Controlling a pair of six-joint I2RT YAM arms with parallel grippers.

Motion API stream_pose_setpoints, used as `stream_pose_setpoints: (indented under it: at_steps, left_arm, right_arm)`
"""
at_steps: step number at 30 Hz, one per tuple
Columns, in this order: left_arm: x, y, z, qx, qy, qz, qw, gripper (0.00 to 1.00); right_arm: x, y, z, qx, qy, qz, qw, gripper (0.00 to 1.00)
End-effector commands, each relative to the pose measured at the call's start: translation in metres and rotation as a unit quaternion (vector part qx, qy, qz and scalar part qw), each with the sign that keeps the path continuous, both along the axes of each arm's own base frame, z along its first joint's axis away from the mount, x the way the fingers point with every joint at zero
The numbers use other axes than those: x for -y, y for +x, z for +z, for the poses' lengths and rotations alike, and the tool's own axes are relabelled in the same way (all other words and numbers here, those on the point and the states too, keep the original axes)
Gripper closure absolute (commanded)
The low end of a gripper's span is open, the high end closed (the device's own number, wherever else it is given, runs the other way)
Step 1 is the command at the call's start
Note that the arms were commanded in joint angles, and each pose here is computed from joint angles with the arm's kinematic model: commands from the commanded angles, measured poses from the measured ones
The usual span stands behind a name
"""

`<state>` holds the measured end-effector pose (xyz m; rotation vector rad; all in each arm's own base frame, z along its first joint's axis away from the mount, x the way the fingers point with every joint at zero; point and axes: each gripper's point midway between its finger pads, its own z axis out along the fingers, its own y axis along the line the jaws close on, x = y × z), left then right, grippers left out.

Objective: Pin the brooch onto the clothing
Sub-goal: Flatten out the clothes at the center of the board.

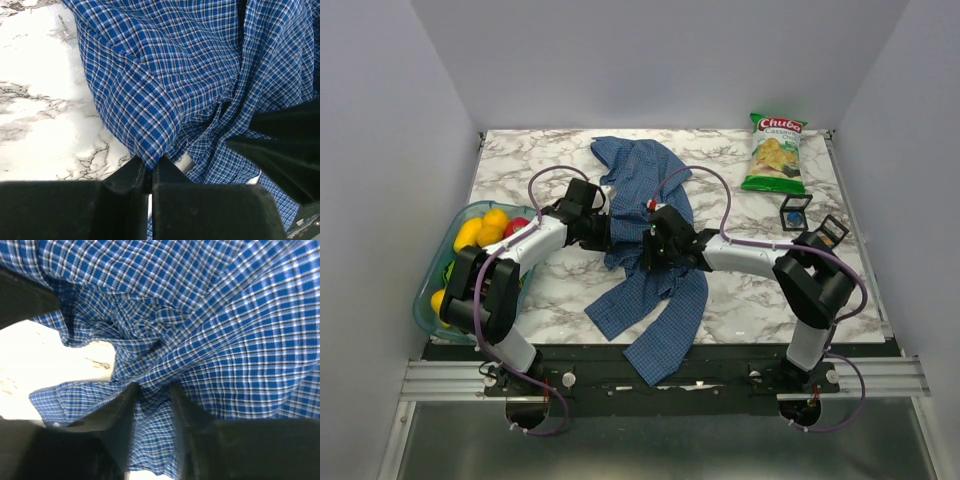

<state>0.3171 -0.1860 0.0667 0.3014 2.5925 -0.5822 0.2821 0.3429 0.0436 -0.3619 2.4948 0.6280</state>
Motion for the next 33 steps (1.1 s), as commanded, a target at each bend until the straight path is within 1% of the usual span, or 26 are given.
stream_pose_setpoints:
  at_steps: [1,3,6,7,8,9,10,12,14,15,16,18,20,22,24,25,27,28,29,30,31,32,33]
  left_arm:
    - [0.004,0.004,0.025,0.029,-0.014,-0.012,0.999,1.00]
    - [-0.005,0.010,0.034,0.049,0.000,-0.001,0.999,1.00]
    - [-0.031,0.021,0.044,0.071,0.010,0.037,0.997,1.00]
    - [-0.039,0.024,0.054,0.085,0.005,0.048,0.995,1.00]
    - [-0.055,0.030,0.059,0.091,0.004,0.074,0.993,1.00]
    - [-0.064,0.032,0.064,0.099,0.006,0.086,0.991,1.00]
    - [-0.074,0.034,0.072,0.112,0.007,0.100,0.989,1.00]
    - [-0.098,0.038,0.084,0.133,0.020,0.130,0.982,1.00]
    - [-0.112,0.038,0.088,0.143,0.035,0.148,0.978,1.00]
    - [-0.122,0.039,0.091,0.148,0.044,0.160,0.975,1.00]
    - [-0.130,0.038,0.094,0.158,0.058,0.170,0.971,1.00]
    - [-0.141,0.037,0.096,0.163,0.072,0.182,0.967,1.00]
    - [-0.152,0.035,0.100,0.169,0.086,0.197,0.962,1.00]
    - [-0.163,0.035,0.106,0.179,0.094,0.213,0.956,1.00]
    - [-0.169,0.034,0.110,0.187,0.096,0.224,0.952,1.00]
    - [-0.174,0.035,0.116,0.200,0.101,0.234,0.946,1.00]
    - [-0.173,0.037,0.126,0.212,0.097,0.236,0.944,1.00]
    - [-0.172,0.040,0.139,0.226,0.090,0.234,0.941,1.00]
    - [-0.171,0.041,0.145,0.231,0.087,0.232,0.941,1.00]
    - [-0.165,0.042,0.152,0.237,0.073,0.222,0.943,1.00]
    - [-0.163,0.044,0.165,0.251,0.065,0.219,0.941,1.00]
    - [-0.161,0.045,0.173,0.260,0.059,0.215,0.940,1.00]
    - [-0.156,0.045,0.178,0.265,0.049,0.206,0.941,1.00]
  right_arm:
    - [-0.014,0.002,0.013,0.006,0.026,0.004,1.000,0.99]
    - [-0.005,0.004,0.022,0.020,0.022,-0.009,1.000,0.99]
    - [0.019,0.010,0.052,0.069,-0.003,-0.031,0.997,0.99]
    - [0.034,0.012,0.056,0.082,-0.030,-0.048,0.995,0.99]
    - [0.046,0.014,0.080,0.112,-0.029,-0.054,0.992,0.99]
    - [0.056,0.015,0.088,0.124,-0.039,-0.064,0.989,0.99]
    - [0.076,0.018,0.095,0.138,-0.066,-0.086,0.984,0.99]
    - [0.107,0.022,0.119,0.168,-0.078,-0.115,0.976,0.99]
    - [0.146,0.028,0.127,0.183,-0.112,-0.156,0.964,0.99]
    - [0.163,0.024,0.138,0.196,-0.110,-0.172,0.959,0.99]
    - [0.179,0.025,0.139,0.199,-0.123,-0.191,0.953,0.99]
    - [0.213,0.026,0.142,0.206,-0.140,-0.231,0.941,0.99]
    - [0.246,0.024,0.154,0.227,-0.159,-0.277,0.920,0.99]
    - [0.263,0.019,0.163,0.239,-0.165,-0.301,0.908,0.99]
    - [0.271,0.017,0.169,0.247,-0.171,-0.306,0.903,0.99]
    - [0.272,0.018,0.181,0.255,-0.165,-0.309,0.901,0.99]
    - [0.274,0.020,0.201,0.271,-0.160,-0.310,0.897,0.99]
    - [0.275,0.021,0.212,0.279,-0.159,-0.312,0.894,0.99]
    - [0.275,0.026,0.237,0.298,-0.151,-0.314,0.888,0.99]
    - [0.276,0.028,0.249,0.308,-0.148,-0.318,0.885,0.99]
    - [0.275,0.031,0.261,0.318,-0.145,-0.319,0.881,0.99]
    - [0.274,0.034,0.291,0.342,-0.131,-0.320,0.874,0.99]
    - [0.272,0.039,0.299,0.347,-0.132,-0.318,0.872,0.99]
